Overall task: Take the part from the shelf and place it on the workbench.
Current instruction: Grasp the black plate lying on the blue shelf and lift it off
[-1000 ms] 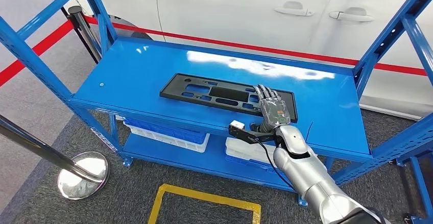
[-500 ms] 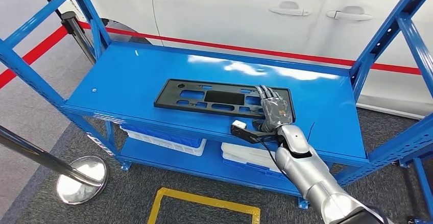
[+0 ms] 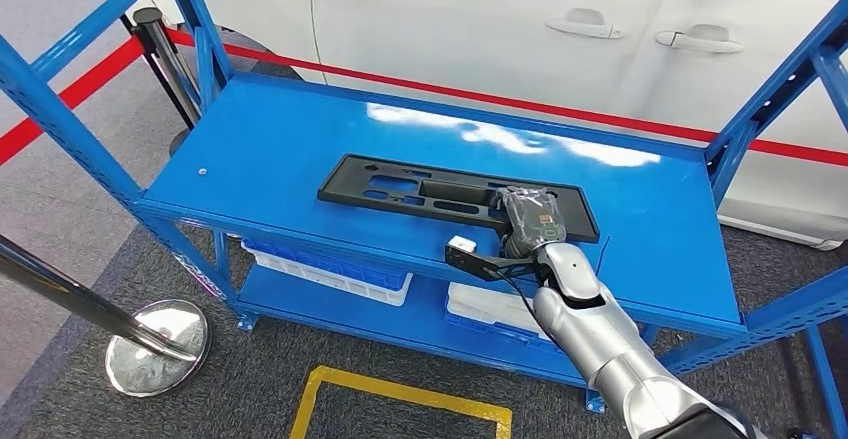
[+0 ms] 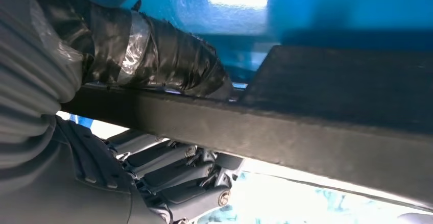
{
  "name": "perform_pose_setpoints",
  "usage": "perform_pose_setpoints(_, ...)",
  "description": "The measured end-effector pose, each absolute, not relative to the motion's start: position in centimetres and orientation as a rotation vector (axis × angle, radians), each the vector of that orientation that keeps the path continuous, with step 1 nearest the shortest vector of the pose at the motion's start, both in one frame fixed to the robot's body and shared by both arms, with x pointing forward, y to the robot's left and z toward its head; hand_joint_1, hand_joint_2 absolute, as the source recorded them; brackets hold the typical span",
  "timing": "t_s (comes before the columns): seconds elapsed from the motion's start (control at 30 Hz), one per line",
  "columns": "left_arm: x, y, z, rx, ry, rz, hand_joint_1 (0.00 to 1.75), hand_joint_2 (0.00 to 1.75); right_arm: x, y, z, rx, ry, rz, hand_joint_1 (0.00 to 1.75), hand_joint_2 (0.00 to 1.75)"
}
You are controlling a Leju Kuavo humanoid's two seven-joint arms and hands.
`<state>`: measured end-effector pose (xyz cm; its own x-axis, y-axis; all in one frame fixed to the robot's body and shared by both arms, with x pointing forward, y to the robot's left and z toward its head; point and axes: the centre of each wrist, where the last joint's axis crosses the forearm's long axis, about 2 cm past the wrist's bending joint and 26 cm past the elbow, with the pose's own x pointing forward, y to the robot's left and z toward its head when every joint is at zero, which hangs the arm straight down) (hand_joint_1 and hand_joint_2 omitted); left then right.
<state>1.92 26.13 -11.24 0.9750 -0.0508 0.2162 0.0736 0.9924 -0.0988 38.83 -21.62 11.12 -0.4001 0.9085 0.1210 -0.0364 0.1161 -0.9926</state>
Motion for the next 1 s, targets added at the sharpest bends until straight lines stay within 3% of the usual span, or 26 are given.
perform_pose_setpoints(0.33, 1.9, 26.1, -11.2, -0.113, -0.226, -0.056, 0.00, 0.00, 38.7, -21.6, 10.9, -0.880, -1.566, 1.410, 1.75, 1.75)
perform_pose_setpoints(0.47, 1.9, 26.1, -11.2, -0.128, -0.242, -0.036, 0.00, 1.75, 38.5, -21.7, 10.8, -0.877, -1.576, 1.409, 1.75, 1.75)
perform_pose_setpoints(1.0, 1.5, 26.3, -11.2, -0.121, -0.259, 0.040, 0.00, 1.75, 36.9, -21.5, 13.6, -0.798, -1.845, 1.253, 1.75, 1.75)
